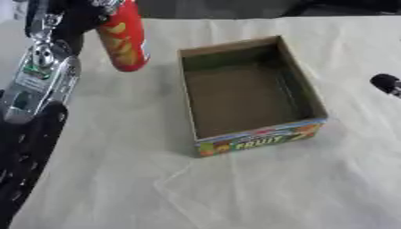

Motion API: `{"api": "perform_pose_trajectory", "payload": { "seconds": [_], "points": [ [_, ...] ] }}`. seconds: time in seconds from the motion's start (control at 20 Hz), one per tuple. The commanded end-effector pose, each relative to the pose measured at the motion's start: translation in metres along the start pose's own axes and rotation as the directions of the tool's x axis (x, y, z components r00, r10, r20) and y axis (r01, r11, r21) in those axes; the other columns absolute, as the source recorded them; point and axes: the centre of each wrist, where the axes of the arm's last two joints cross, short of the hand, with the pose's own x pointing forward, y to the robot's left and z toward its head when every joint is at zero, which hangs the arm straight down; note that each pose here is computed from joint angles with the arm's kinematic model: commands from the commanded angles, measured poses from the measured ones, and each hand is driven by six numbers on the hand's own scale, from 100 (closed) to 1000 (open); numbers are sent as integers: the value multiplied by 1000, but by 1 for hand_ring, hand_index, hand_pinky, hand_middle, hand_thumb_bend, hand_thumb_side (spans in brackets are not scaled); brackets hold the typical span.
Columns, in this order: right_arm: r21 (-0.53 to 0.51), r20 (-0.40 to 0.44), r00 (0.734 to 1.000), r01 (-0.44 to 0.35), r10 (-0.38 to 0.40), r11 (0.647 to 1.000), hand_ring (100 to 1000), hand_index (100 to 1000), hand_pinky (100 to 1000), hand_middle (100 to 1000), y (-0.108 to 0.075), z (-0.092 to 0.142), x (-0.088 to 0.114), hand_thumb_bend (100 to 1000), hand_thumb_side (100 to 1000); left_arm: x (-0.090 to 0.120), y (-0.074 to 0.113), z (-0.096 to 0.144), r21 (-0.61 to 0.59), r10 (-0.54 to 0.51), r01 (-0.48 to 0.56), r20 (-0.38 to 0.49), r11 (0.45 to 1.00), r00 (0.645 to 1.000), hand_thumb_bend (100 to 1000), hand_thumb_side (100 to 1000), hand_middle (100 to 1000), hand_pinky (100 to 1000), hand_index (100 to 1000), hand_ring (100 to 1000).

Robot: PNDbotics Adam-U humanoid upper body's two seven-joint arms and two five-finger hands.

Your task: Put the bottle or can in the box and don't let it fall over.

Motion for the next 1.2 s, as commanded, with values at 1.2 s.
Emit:
{"api": "perform_pose_trajectory", "payload": {
  "seconds": [1.2],
  "points": [
    [-58, 52, 998, -16, 19, 998, 863, 927, 877, 898, -8, -9, 15, 653, 100, -16, -108, -19, -111, 53, -54, -10, 992, 999, 338, 100, 241, 366, 338, 378]
  ]
}}
